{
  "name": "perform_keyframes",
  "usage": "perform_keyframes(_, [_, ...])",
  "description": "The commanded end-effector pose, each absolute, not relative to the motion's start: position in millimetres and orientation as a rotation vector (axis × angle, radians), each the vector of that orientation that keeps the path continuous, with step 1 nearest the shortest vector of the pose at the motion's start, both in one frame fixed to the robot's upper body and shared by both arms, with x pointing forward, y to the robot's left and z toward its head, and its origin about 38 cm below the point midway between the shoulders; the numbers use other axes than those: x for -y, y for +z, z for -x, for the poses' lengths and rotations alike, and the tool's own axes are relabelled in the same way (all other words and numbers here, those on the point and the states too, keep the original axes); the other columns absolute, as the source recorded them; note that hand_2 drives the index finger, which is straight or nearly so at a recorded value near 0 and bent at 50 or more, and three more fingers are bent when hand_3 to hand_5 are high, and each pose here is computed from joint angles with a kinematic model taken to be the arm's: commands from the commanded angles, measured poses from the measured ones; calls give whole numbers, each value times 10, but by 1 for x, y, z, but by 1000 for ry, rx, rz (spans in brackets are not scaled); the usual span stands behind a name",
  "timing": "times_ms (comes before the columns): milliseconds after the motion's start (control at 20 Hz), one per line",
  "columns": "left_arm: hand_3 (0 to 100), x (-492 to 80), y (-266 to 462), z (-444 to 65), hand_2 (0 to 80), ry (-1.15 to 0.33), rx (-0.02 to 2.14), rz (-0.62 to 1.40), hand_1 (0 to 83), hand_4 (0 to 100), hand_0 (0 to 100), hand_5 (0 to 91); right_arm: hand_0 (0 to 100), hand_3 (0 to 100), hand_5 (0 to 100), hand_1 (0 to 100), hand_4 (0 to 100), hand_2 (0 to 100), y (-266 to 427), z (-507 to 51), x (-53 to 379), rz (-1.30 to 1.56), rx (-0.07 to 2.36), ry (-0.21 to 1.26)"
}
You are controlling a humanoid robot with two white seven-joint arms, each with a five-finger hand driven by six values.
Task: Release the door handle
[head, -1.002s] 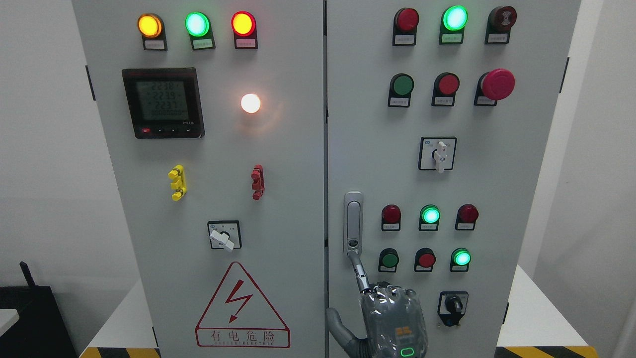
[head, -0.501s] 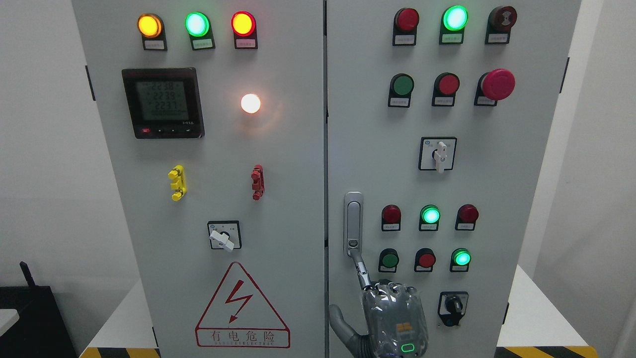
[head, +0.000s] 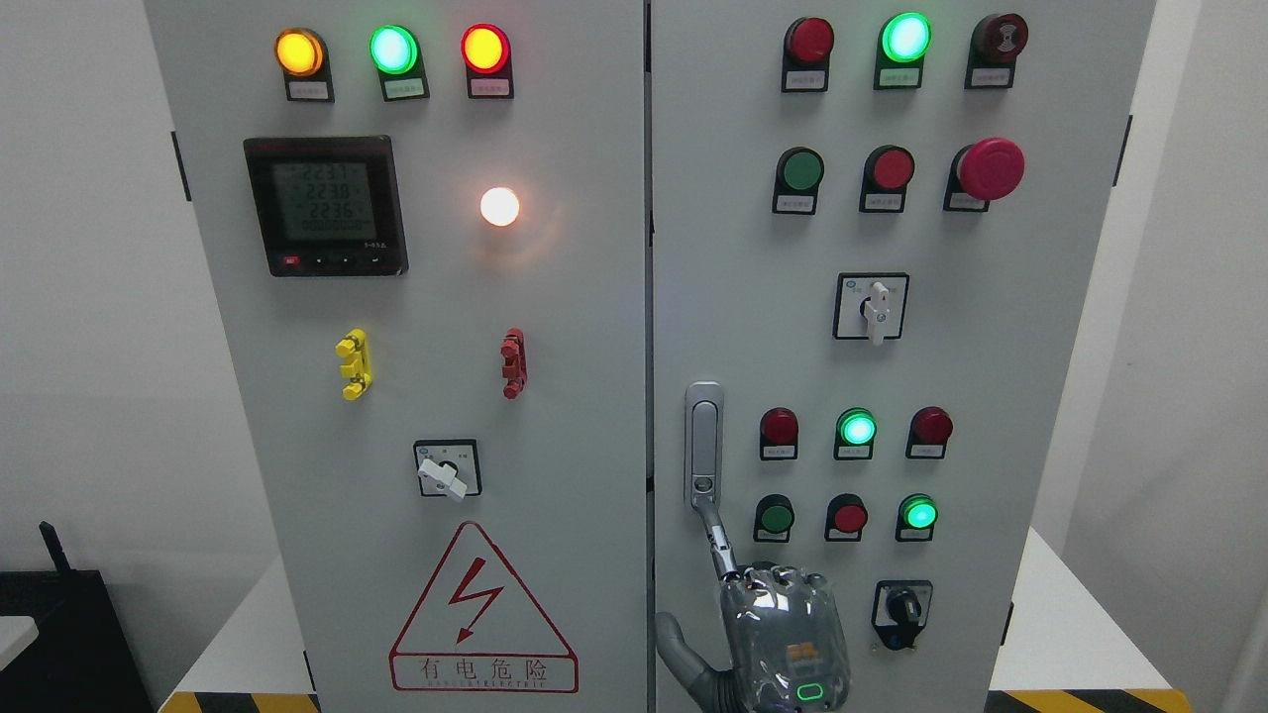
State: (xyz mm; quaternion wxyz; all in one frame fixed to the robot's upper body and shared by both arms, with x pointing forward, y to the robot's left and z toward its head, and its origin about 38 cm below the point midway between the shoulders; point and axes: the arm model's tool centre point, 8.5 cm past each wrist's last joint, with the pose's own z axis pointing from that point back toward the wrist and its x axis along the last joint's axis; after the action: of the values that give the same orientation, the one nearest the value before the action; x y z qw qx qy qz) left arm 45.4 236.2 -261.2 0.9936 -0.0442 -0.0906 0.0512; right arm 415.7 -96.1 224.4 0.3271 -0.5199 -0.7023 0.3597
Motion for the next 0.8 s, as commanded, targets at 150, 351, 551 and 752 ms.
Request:
perform_keyframes(150, [0, -236, -261, -40, 0, 115, 165, 88, 389, 0, 120, 0, 324, 1000, 1000, 310, 960, 0, 218, -415, 97, 1352, 1824, 951])
perform_keyframes(351, [0, -236, -261, -40, 0, 115, 165, 88, 389, 0, 120, 0, 326, 1000, 1000, 309, 960, 0, 224, -415, 96, 1359, 1845, 934])
perform_keyframes(551, [0, -236, -261, -40, 0, 115, 165, 88, 389, 0, 120, 0, 327, 1000, 1000, 307, 960, 0, 230, -417, 97, 1368, 1860, 918])
perform_keyframes(752, [0, -236, -261, -40, 0, 115, 165, 88, 389, 0, 120, 0, 328, 1000, 1000, 306, 957, 0, 233, -416, 97, 1380, 1877, 904])
